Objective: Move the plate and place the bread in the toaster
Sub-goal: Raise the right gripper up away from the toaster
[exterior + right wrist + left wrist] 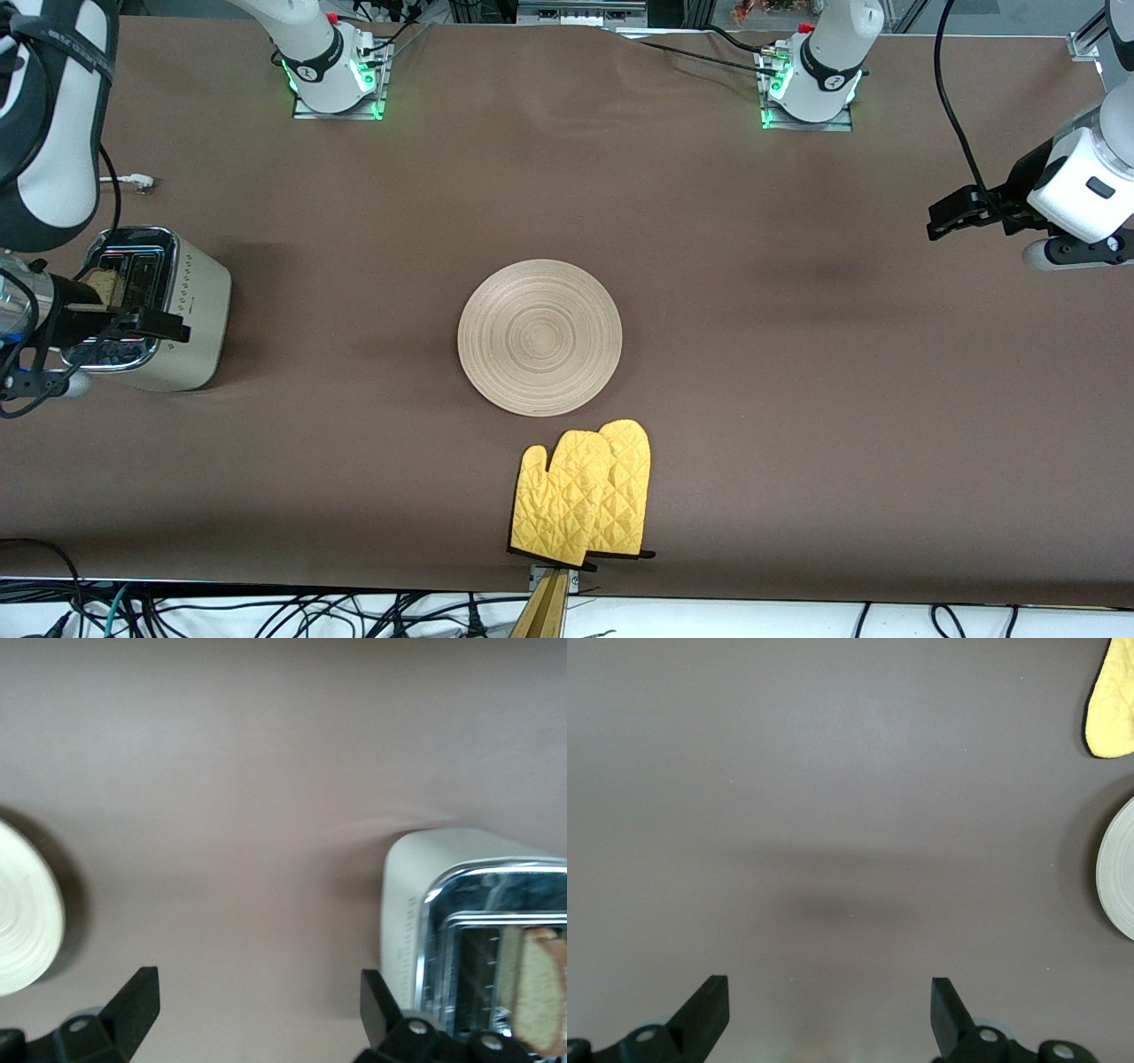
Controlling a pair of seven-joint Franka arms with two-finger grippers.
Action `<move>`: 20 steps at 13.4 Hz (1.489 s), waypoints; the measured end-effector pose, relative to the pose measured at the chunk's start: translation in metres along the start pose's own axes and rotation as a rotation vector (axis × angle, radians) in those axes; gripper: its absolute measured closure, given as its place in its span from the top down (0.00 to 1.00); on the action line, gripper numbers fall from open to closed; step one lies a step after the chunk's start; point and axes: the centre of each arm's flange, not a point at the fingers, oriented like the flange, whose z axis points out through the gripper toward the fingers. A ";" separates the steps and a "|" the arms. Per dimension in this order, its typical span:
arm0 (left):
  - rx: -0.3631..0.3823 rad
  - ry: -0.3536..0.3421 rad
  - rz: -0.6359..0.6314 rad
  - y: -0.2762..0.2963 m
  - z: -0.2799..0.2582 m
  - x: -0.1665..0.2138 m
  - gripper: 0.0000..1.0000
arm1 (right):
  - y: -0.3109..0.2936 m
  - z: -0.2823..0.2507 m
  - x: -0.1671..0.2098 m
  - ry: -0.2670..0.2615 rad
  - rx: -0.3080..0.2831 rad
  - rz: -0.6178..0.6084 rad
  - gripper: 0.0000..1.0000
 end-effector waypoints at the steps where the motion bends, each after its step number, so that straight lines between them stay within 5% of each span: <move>1: 0.000 0.000 0.000 0.000 0.000 0.000 1.00 | -0.005 -0.001 -0.005 -0.004 -0.014 -0.021 1.00; 11: 0.001 -0.010 0.007 0.005 0.006 0.003 1.00 | 0.028 -0.041 -0.078 0.129 -0.002 -0.007 1.00; 13: 0.001 -0.010 0.007 0.005 0.006 0.003 1.00 | 0.015 -0.055 -0.095 0.152 -0.051 -0.047 1.00; 20: 0.001 -0.010 0.009 0.006 0.006 0.002 1.00 | 0.002 -0.057 -0.101 0.154 -0.088 -0.080 1.00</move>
